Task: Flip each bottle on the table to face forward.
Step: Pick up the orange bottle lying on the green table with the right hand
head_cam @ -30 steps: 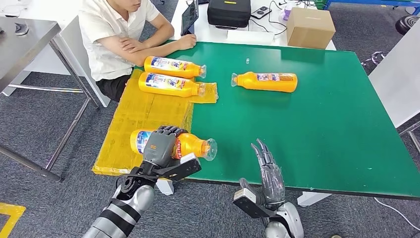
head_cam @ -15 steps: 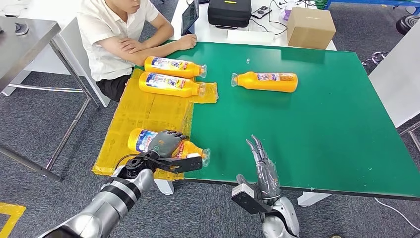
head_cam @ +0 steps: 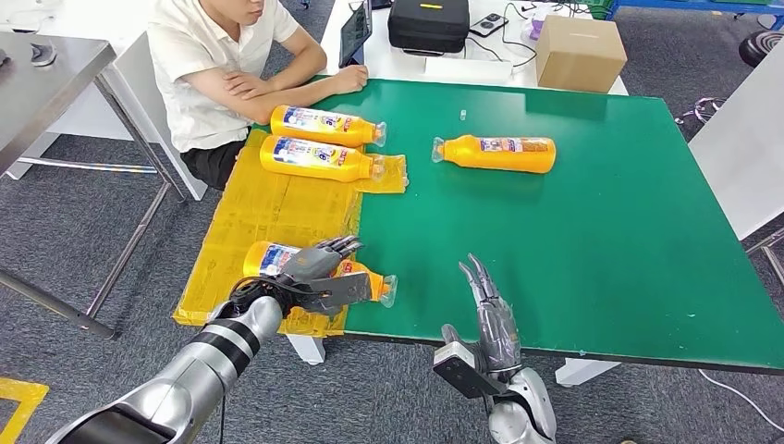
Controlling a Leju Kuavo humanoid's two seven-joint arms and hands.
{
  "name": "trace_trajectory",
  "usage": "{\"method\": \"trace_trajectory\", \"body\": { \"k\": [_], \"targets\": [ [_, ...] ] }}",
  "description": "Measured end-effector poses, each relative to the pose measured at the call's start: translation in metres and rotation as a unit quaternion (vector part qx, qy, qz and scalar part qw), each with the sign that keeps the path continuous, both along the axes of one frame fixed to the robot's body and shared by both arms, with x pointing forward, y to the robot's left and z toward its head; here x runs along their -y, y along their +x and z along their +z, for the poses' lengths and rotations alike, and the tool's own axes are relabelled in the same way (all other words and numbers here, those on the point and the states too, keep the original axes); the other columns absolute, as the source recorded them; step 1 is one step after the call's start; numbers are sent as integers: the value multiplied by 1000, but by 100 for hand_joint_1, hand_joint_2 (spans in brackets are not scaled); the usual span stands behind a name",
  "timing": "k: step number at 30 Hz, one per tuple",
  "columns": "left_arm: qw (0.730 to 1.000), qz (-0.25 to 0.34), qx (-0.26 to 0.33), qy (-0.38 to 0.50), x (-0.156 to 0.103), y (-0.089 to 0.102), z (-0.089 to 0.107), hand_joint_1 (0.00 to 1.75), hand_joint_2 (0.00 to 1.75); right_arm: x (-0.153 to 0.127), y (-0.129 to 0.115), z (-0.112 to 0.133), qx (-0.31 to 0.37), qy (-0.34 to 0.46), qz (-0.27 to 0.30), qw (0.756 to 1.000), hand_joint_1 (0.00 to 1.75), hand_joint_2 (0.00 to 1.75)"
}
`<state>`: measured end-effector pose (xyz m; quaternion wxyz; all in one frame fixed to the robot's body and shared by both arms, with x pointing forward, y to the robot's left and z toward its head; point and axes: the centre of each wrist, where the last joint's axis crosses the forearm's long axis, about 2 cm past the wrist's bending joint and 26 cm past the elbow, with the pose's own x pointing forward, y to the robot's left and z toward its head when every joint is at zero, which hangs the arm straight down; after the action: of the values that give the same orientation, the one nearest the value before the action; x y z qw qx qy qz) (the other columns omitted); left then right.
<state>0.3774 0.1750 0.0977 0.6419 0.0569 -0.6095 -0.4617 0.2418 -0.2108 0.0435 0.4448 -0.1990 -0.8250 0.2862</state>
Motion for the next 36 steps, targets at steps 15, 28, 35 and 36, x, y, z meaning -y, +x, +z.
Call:
{"method": "trace_trajectory", "body": {
  "k": [15,28,35,36],
  "targets": [
    [966,-36,6,-257,10,-23,5,0,175,2,-2,-11,-9,9,-8,1000,0,0],
    [947,-72,47,-311,15,-36,25,0,175,4,-5,-15,-12,-1,-9,1000,0,0],
    [953,-18,128,-274,50,-67,29,0,175,32,-3,-12,22,-222,-85,971,0,175],
    [951,-13,131,-280,57,-74,28,0,175,39,-2,-11,24,-245,-96,965,0,175]
  ]
}}
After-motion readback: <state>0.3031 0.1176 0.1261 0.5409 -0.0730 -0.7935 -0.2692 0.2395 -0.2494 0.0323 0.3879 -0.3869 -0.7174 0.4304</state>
